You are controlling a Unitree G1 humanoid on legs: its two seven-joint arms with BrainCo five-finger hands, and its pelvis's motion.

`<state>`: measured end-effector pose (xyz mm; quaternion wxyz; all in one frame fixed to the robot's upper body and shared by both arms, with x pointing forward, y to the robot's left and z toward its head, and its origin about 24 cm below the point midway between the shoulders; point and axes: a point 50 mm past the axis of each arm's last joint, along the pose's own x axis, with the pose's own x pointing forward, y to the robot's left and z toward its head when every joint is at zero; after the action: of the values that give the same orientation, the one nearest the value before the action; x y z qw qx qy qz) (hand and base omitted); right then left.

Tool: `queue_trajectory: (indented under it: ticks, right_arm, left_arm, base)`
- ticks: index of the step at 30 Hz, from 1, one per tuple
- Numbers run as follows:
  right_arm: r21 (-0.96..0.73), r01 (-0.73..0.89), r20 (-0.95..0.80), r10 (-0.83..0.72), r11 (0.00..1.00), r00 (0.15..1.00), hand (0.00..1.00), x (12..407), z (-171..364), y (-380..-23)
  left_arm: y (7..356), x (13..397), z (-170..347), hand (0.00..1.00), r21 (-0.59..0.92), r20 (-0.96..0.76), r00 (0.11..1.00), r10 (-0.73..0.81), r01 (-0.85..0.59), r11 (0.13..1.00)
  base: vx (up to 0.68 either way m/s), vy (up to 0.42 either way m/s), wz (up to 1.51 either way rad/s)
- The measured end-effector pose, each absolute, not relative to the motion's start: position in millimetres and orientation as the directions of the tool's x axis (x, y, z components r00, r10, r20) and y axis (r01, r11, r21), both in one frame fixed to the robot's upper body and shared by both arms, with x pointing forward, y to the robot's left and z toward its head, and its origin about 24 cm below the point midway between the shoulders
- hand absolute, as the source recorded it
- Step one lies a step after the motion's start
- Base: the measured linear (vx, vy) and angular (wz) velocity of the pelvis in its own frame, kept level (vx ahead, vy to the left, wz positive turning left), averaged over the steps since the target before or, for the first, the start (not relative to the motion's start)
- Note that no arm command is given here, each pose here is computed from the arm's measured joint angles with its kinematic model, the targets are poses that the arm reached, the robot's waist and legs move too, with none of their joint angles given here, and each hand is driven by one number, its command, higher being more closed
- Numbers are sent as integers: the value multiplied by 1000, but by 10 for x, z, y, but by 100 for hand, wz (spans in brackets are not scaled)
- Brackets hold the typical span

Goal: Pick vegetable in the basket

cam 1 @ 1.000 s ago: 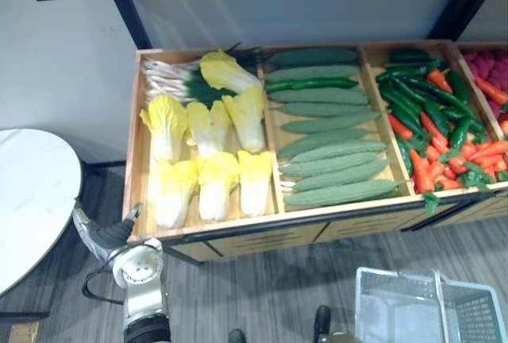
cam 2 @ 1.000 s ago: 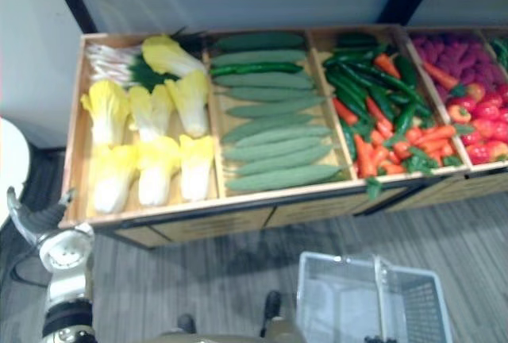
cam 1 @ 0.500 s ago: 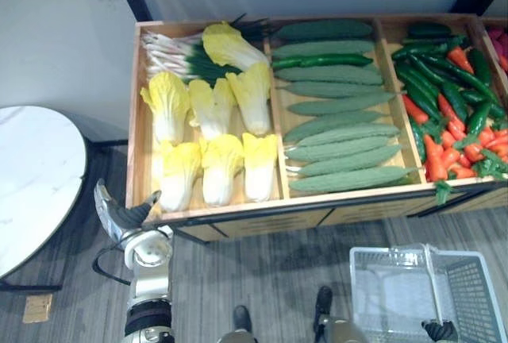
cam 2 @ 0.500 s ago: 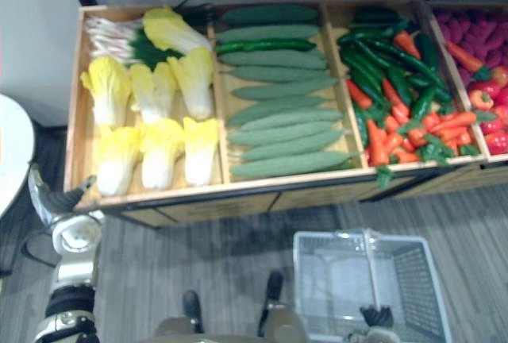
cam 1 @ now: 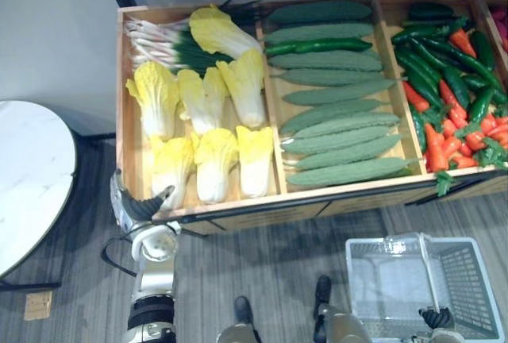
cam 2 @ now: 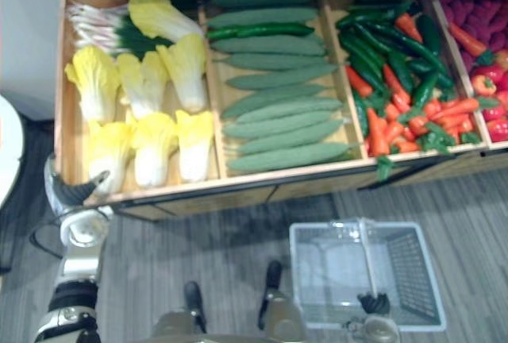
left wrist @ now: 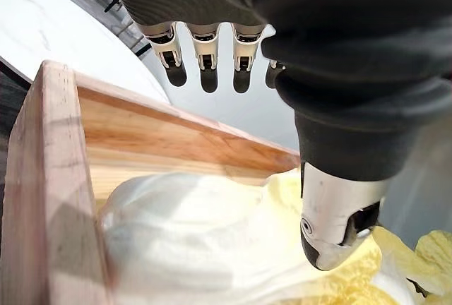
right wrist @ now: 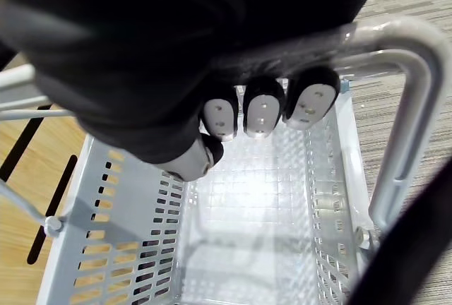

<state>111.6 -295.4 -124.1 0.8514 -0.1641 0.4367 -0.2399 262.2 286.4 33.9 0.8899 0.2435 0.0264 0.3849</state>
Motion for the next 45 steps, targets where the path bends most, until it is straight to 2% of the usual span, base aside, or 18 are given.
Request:
queue_trajectory:
  ticks: [9, 18, 35, 36, 45]
  right_arm:
    - [-500, 238, -644, -542, 832, 540, 100, 1245, -1191, -2973]
    - [-505, 229, -624, -536, 832, 568, 100, 1373, -1138, -2992]
    - [-507, 208, -591, -514, 836, 621, 100, 1602, -1023, -3039]
    - [-502, 204, -594, -507, 840, 625, 100, 1612, -1021, -3034]
    - [-497, 203, -591, -501, 843, 632, 100, 1645, -1010, -3027]
  left_arm:
    - [2882, 2659, 197, 0, 471, 49, 737, 674, -612, 636]
    - [2847, 2857, 366, 0, 431, 65, 782, 620, -582, 689]
    - [2794, 3150, 673, 0, 495, 91, 881, 465, -445, 746]
    - [2789, 3158, 680, 100, 500, 89, 885, 456, -436, 748]
    - [2791, 3234, 819, 100, 508, 127, 892, 435, -435, 743]
  base:
    - [-14, -7, -2]
    - [0, 0, 0]
    - [-4, -1, 1]
    - [-25, -5, 8]
    - [-7, 1, 6]
